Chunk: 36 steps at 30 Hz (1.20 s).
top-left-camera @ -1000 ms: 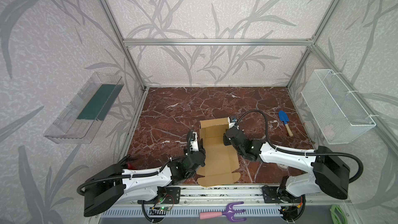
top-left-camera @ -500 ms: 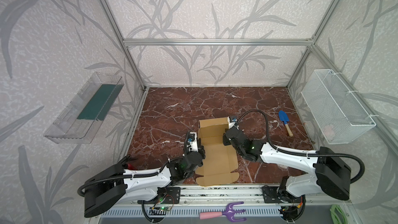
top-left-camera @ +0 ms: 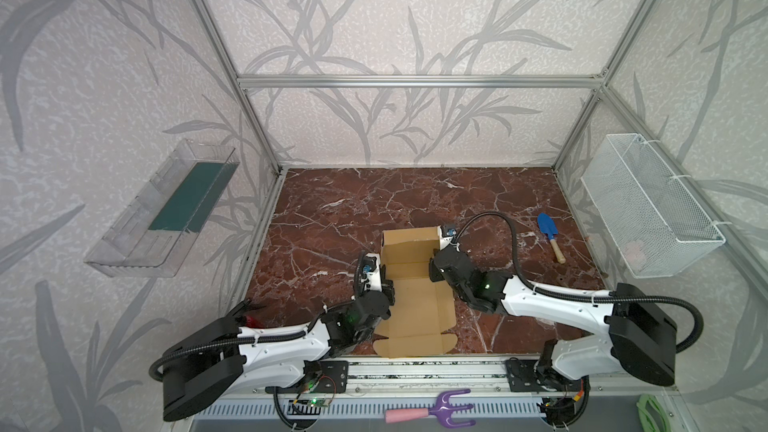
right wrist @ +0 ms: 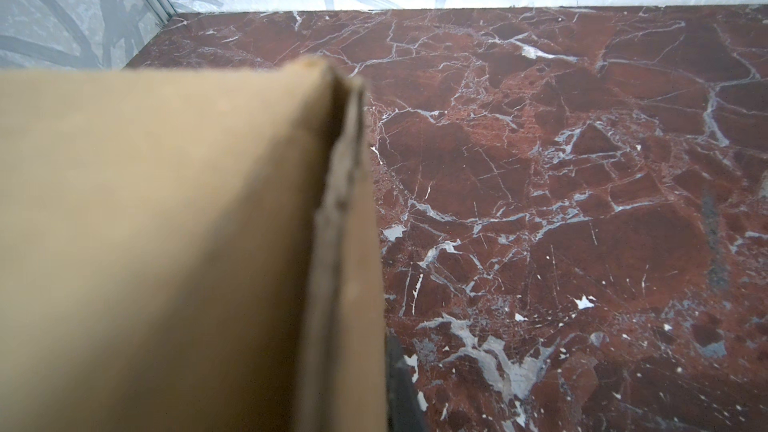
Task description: Fold the paper box
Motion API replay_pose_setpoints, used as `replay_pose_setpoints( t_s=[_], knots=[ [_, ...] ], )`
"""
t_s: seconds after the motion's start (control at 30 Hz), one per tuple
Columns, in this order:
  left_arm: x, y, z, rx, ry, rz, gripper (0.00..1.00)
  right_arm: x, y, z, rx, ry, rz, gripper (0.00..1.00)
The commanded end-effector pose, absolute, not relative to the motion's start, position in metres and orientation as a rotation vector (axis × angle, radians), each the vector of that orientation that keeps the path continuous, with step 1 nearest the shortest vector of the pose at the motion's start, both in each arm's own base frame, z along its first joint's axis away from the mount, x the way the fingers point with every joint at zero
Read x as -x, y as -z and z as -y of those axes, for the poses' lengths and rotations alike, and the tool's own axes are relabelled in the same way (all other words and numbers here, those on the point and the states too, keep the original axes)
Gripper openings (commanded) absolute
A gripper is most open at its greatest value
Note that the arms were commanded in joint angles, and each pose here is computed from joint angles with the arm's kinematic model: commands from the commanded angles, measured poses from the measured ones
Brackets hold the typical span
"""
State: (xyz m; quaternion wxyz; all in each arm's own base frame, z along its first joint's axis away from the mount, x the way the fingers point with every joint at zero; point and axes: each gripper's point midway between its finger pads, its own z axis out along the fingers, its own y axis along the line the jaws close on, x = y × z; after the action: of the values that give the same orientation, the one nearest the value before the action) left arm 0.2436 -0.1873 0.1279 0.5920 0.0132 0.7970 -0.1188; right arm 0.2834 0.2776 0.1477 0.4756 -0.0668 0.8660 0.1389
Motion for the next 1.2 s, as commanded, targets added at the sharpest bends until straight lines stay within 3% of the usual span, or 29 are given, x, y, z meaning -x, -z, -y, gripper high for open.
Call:
replay_pose_setpoints(
  t_s=[0.0, 0.07, 0.43, 0.8, 0.97, 1.17],
  knots=[
    [-0.247, -0.137, 0.193, -0.034, 0.273, -1.857, 0.0, -0.279, -0.177, -0.297, 0.159, -0.433, -2.068, 0.0],
    [-0.248, -0.138, 0.193, -0.035, 0.263, -1.864, 0.0, -0.27, -0.183, -0.306, 0.187, -0.457, -2.059, 0.01],
    [-0.247, -0.148, 0.178, 0.039, 0.252, -1.873, 0.0, -0.223, -0.224, -0.31, 0.303, -0.555, -1.987, 0.48],
    [-0.231, -0.169, 0.176, -0.008, 0.488, -1.859, 0.0, -0.185, -0.293, -0.243, 0.287, -0.624, -1.846, 0.59],
    [-0.217, -0.181, 0.183, -0.075, 0.609, -1.855, 0.0, -0.201, -0.304, -0.202, 0.217, -0.527, -1.83, 0.66],
    [-0.194, -0.191, 0.21, -0.256, 0.781, -1.879, 0.0, -0.235, -0.279, -0.195, 0.106, -0.715, -1.946, 0.68]
  ],
)
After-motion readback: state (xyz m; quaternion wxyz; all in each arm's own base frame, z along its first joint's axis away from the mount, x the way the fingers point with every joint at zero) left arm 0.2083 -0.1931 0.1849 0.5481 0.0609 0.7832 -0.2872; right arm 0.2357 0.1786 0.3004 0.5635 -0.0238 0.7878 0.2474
